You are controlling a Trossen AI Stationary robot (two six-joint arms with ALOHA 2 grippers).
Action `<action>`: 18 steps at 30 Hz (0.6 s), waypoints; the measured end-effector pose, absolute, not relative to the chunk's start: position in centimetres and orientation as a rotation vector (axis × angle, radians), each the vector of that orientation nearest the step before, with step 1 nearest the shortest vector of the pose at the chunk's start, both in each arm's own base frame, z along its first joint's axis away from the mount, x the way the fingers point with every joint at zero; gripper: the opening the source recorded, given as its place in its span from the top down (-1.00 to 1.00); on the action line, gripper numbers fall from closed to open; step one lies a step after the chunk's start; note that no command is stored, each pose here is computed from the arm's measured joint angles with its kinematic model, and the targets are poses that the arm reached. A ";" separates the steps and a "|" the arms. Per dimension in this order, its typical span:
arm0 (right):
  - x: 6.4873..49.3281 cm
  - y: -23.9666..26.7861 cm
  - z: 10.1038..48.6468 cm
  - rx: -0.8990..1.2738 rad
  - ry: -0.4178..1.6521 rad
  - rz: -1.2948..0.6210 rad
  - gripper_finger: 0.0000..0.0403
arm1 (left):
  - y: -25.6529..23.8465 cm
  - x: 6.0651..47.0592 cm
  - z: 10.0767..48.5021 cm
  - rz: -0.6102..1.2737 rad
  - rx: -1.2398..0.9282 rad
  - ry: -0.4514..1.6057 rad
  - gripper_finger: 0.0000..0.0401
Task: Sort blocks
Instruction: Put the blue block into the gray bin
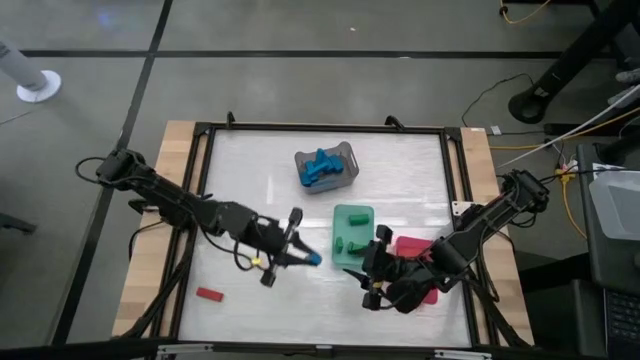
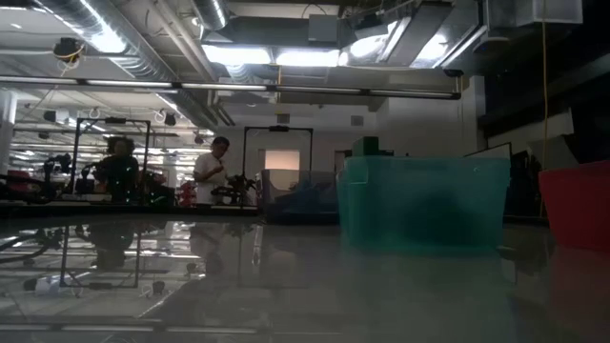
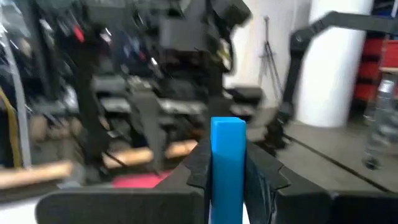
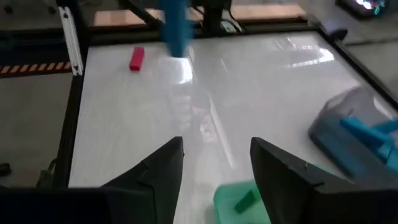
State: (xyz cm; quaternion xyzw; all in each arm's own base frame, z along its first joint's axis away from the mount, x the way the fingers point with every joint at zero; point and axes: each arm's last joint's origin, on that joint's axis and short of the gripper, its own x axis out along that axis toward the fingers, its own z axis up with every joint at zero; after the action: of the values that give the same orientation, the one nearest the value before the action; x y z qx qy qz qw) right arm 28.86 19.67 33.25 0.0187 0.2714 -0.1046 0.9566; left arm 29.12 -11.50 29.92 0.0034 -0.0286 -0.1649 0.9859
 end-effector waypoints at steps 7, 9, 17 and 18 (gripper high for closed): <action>31.5 17.6 34.5 -0.033 0.448 -0.165 0.06 | -9.8 29.8 31.0 -0.265 0.152 -0.137 0.79; 32.1 17.0 34.8 -0.036 0.431 -0.131 0.06 | -9.6 29.9 31.0 -0.256 0.176 -0.141 0.78; 34.2 13.9 35.4 -0.020 0.398 -0.068 0.06 | -9.5 29.8 31.6 -0.241 0.191 -0.207 0.79; 34.4 13.6 35.5 -0.015 0.393 -0.051 0.06 | -9.4 29.8 31.7 -0.238 0.200 -0.216 0.79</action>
State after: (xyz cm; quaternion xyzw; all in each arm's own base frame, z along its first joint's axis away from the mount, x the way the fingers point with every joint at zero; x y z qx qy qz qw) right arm 34.36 13.64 35.49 -0.0077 0.1953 -0.0251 0.9804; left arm 29.81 -9.43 31.69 0.0995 -0.1072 -0.1183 0.9822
